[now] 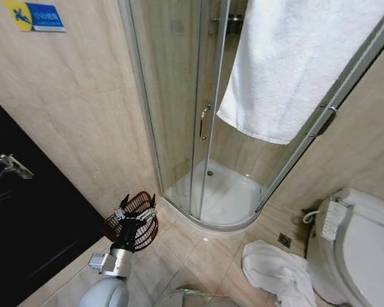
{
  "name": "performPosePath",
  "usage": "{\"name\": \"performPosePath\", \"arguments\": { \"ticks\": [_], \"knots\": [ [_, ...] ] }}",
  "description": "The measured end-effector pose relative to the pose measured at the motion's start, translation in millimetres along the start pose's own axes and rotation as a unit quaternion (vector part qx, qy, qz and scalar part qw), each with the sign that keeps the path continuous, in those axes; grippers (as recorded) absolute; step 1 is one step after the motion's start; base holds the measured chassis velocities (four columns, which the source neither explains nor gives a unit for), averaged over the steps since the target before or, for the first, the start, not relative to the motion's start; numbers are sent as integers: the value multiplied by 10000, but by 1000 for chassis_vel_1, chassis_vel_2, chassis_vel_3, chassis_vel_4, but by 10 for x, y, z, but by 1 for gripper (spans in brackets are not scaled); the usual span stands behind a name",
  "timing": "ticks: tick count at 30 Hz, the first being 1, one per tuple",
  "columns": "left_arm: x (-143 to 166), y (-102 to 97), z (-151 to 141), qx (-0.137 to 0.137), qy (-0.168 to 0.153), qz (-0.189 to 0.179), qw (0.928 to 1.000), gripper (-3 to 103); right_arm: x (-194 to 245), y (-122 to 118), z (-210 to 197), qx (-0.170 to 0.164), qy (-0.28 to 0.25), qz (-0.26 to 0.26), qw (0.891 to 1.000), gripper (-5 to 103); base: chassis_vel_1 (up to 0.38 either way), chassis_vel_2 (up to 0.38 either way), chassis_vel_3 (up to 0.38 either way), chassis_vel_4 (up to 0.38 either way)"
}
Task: Discard the used towel into the hamper.
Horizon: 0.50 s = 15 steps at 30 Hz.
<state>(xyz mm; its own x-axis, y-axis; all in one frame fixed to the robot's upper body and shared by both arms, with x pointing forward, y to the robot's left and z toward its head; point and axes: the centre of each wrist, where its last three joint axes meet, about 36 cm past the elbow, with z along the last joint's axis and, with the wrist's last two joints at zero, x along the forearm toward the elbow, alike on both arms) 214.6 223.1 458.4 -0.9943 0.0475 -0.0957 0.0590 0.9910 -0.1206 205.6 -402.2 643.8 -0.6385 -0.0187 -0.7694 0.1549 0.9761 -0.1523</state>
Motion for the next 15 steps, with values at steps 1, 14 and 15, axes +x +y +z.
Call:
{"name": "performPosePath", "arguments": {
  "ticks": [1,14,15],
  "knots": [
    [0,0,0,0,0,0,10000,100,-16,-4,-7,-11,-9,-1,10000,100,19,25,70,49],
    [0,-1,0,1,-1,0,10000,100,-380,8,-80,-384,-635,92,9972,100,57,68,76,75],
    [0,0,0,1,0,0,10000,100,-405,5,-82,-389,-677,83,9969,100,114,105,65,85]
  ]
}}
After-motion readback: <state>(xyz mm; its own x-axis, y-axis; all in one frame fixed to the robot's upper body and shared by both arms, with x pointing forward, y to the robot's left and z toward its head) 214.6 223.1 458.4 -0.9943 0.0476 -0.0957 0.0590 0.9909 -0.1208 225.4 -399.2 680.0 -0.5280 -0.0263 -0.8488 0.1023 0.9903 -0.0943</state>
